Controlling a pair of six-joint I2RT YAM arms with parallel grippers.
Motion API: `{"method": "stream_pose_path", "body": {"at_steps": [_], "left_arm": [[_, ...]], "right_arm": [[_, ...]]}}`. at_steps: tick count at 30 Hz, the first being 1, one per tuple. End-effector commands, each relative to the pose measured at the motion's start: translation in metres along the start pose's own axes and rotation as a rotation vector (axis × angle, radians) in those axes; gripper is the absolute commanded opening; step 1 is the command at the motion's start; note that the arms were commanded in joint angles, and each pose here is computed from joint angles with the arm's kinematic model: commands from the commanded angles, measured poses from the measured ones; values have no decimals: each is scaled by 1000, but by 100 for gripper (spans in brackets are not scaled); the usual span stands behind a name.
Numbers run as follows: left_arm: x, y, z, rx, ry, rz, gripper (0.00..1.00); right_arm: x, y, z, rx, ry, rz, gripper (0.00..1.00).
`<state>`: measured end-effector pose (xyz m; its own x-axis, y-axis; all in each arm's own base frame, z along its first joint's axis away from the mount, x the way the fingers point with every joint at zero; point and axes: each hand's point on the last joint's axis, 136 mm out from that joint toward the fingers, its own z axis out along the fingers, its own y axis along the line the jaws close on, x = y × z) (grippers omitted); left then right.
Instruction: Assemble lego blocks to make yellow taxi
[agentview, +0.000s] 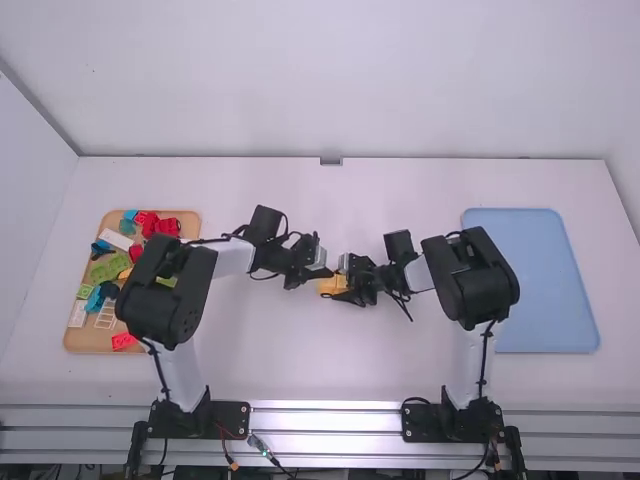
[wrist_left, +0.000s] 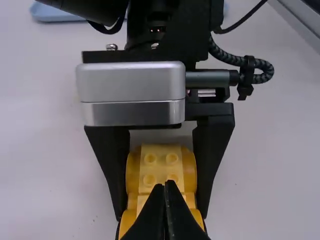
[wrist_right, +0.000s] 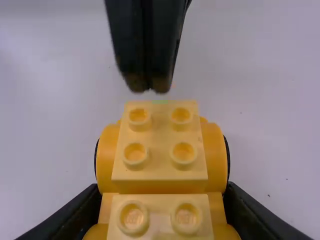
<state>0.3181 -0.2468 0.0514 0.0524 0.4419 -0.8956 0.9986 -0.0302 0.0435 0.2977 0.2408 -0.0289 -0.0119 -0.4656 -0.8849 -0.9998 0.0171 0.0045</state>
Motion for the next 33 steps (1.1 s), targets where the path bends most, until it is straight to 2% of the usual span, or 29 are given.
{"method": "stream_pose_path", "body": {"at_steps": [1,8,15,26,33], "left_arm": [[17,-10,9,18,42,-53,2],[42,-24,13,18,89,-87,2],[54,-14,18,-74,85,-167,2],[20,-24,12,17,-77,-143,2],[5,-12,0,-39,-64,-94,2]], "right_arm": [[8,4,3,-5,21,18,47],[8,4,3,-4,20,15,47],[8,4,3,-4,21,16,47],[8,4,3,-4,21,16,47],[8,4,3,-5,21,18,47]]}}
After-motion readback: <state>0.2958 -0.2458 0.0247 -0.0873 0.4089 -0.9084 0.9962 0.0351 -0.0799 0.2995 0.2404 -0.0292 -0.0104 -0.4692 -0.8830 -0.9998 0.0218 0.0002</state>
